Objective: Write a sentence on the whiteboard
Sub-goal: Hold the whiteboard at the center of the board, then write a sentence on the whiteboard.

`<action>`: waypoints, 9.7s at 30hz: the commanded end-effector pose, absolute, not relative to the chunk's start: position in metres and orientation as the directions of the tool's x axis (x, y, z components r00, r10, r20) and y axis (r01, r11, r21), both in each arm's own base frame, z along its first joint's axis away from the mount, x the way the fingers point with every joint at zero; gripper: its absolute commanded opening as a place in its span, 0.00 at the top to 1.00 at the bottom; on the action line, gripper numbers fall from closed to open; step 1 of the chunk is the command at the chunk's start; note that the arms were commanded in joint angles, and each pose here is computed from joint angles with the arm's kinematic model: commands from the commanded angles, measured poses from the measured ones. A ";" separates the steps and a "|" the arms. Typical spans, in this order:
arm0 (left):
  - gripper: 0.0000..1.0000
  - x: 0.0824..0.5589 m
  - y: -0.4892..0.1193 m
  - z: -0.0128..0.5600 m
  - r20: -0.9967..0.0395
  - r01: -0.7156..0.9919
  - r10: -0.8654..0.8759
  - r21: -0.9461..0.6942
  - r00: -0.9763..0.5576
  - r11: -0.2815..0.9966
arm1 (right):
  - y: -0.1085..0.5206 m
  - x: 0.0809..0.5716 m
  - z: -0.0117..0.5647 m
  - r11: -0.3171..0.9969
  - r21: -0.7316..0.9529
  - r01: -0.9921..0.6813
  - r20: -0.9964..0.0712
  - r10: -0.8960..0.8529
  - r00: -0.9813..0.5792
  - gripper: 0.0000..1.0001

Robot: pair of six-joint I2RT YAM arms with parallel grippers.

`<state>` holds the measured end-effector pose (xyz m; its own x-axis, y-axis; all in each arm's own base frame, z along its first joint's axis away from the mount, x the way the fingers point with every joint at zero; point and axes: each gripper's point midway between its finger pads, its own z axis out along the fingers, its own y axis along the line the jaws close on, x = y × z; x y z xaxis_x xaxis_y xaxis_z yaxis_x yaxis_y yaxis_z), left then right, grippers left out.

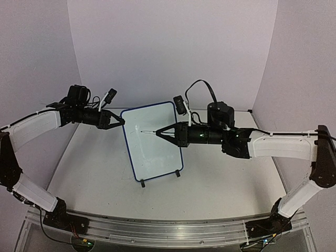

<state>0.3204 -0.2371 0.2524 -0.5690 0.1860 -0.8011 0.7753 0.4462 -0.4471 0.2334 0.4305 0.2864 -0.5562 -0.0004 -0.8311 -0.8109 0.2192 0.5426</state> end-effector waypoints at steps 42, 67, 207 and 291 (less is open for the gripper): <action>1.00 0.311 -0.232 0.245 -0.829 0.807 0.240 -0.354 -0.505 0.473 | 0.501 0.315 0.304 0.302 0.446 -0.842 -0.891 0.059 -0.451 1.00; 1.00 0.310 -0.232 0.247 -0.833 0.811 0.239 -0.350 -0.498 0.468 | 0.496 0.326 0.248 0.381 0.502 -0.776 -0.841 0.009 -0.540 1.00; 1.00 0.309 -0.234 0.247 -0.831 0.812 0.246 -0.350 -0.500 0.467 | 0.477 0.303 0.305 0.311 0.478 -0.821 -0.876 0.100 -0.472 1.00; 1.00 0.307 -0.237 0.246 -0.829 0.818 0.260 -0.345 -0.496 0.460 | 0.467 0.325 0.256 0.446 0.485 -0.752 -0.854 0.059 -0.516 1.00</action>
<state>0.3104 -0.2382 0.2527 -0.5110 0.2159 -0.8320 0.8096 0.4462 -0.3814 0.3208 0.4712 0.2621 -0.5114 0.0539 -0.8576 -0.7652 0.4255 0.4831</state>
